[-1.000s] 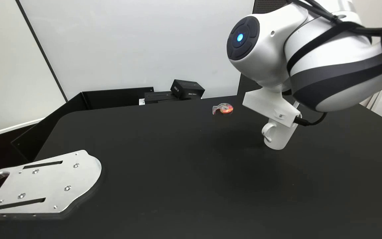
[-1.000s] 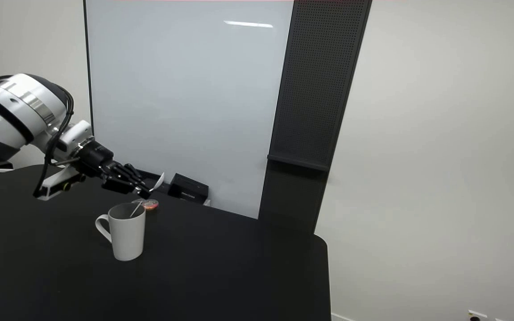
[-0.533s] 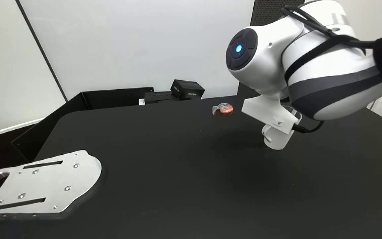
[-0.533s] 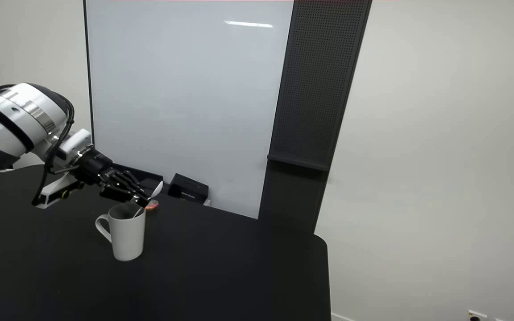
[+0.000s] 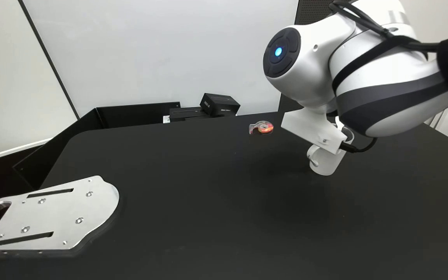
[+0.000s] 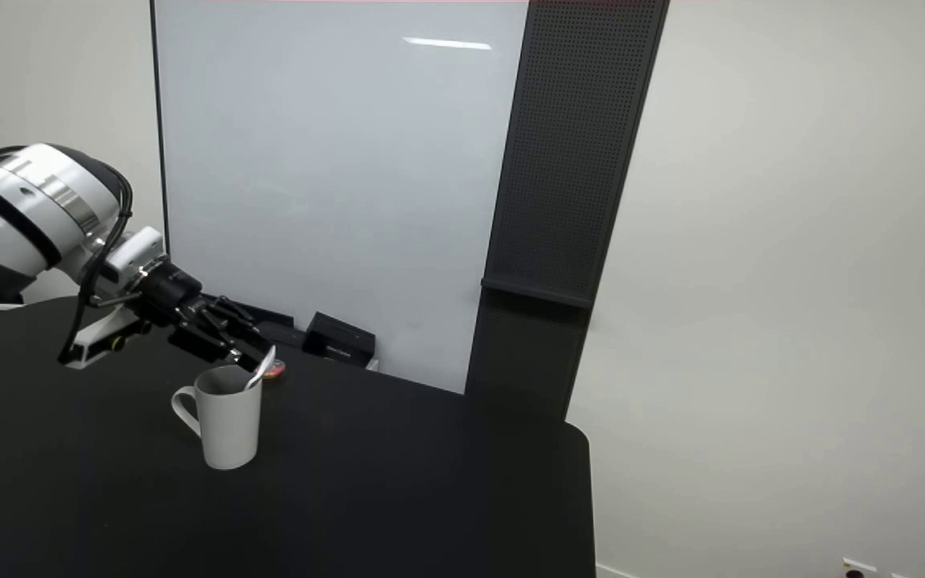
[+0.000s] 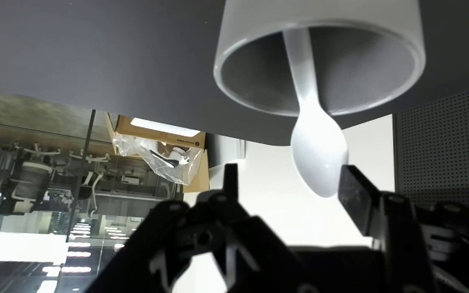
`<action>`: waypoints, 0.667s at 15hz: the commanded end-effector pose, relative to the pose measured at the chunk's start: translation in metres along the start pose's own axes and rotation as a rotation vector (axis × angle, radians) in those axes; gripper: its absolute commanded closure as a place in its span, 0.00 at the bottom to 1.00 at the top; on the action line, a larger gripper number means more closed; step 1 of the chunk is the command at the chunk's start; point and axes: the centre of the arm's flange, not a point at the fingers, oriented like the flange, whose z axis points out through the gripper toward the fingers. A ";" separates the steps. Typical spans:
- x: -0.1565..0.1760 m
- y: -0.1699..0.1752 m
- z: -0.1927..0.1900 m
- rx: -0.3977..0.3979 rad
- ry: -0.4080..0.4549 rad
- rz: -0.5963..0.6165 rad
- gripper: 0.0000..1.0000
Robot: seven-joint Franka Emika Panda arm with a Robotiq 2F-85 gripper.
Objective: Put the spoon in the cup
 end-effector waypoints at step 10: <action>0.013 0.017 -0.119 0.180 -0.328 -0.208 0.01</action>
